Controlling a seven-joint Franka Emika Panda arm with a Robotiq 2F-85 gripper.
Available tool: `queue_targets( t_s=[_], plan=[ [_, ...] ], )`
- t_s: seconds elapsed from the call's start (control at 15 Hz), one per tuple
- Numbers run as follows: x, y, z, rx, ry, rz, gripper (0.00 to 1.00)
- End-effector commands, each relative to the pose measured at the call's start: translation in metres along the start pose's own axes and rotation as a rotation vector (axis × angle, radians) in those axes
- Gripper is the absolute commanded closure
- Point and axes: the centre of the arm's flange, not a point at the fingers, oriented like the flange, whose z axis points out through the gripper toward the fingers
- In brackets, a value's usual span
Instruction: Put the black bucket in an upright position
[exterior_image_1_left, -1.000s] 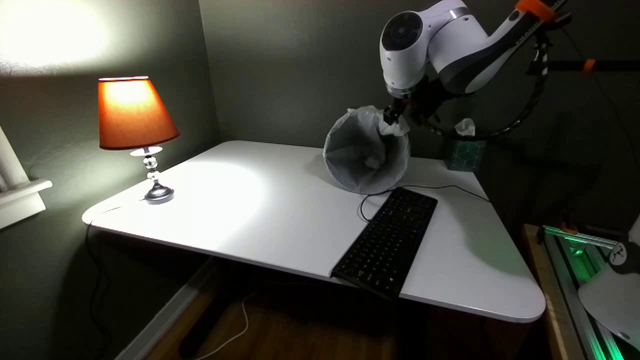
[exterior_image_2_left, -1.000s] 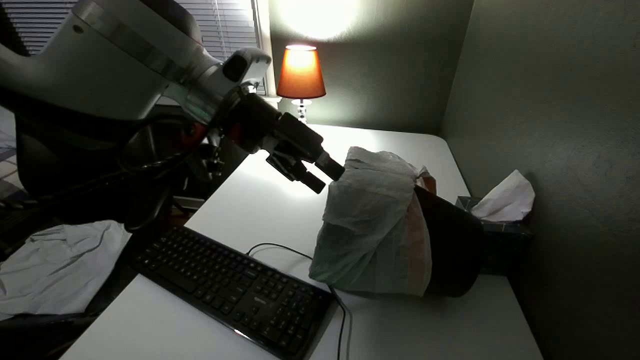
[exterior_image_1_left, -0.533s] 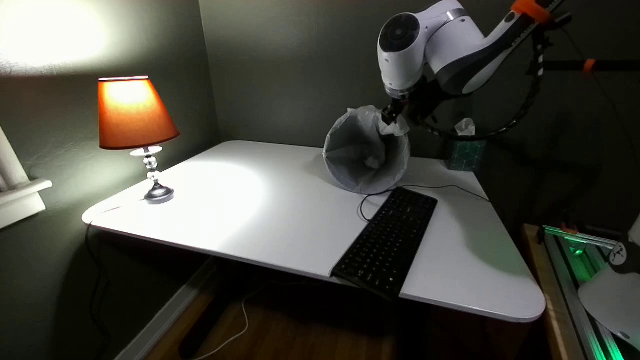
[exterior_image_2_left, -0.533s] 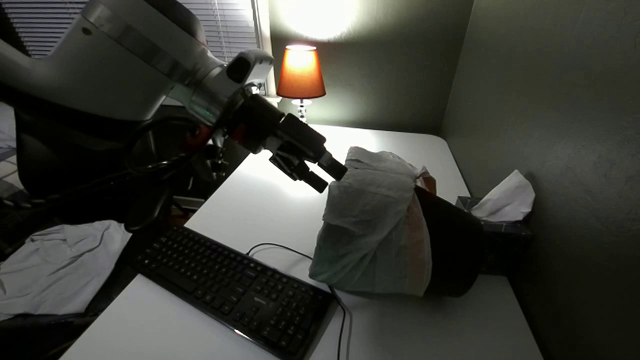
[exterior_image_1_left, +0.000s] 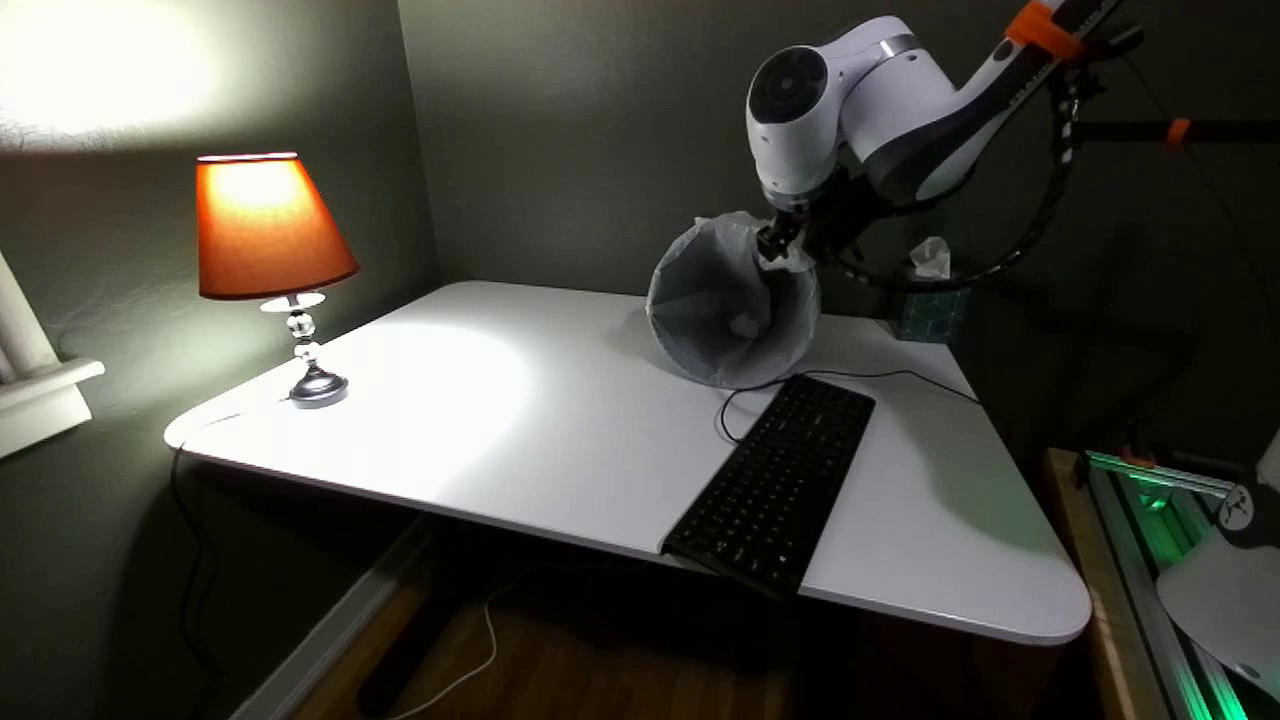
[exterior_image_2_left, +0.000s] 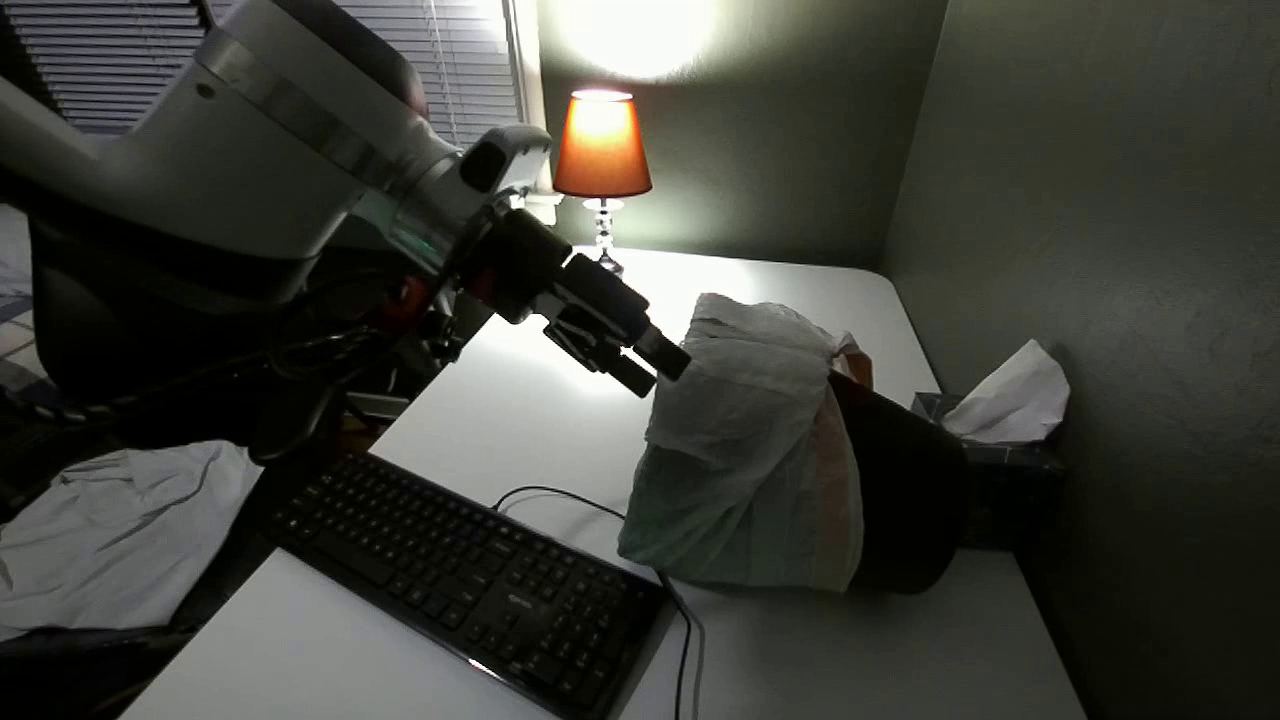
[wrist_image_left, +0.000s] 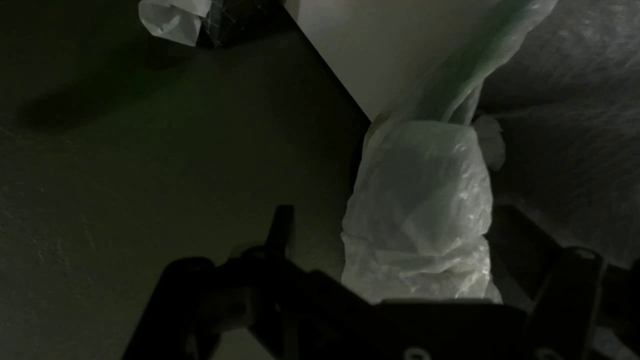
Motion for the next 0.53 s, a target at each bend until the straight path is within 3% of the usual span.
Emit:
queue_targets(
  t_s=[0.0,0.33,0.4,0.47],
  plan=[
    [0.001,-0.022,0.014,-0.016,0.024,0.043,0.00],
    [0.006,-0.033,0.030,-0.049,0.061,0.075,0.00],
    [0.007,-0.036,0.033,-0.051,0.064,0.076,0.10],
    [0.007,-0.038,0.036,-0.055,0.069,0.078,0.27]
  ],
)
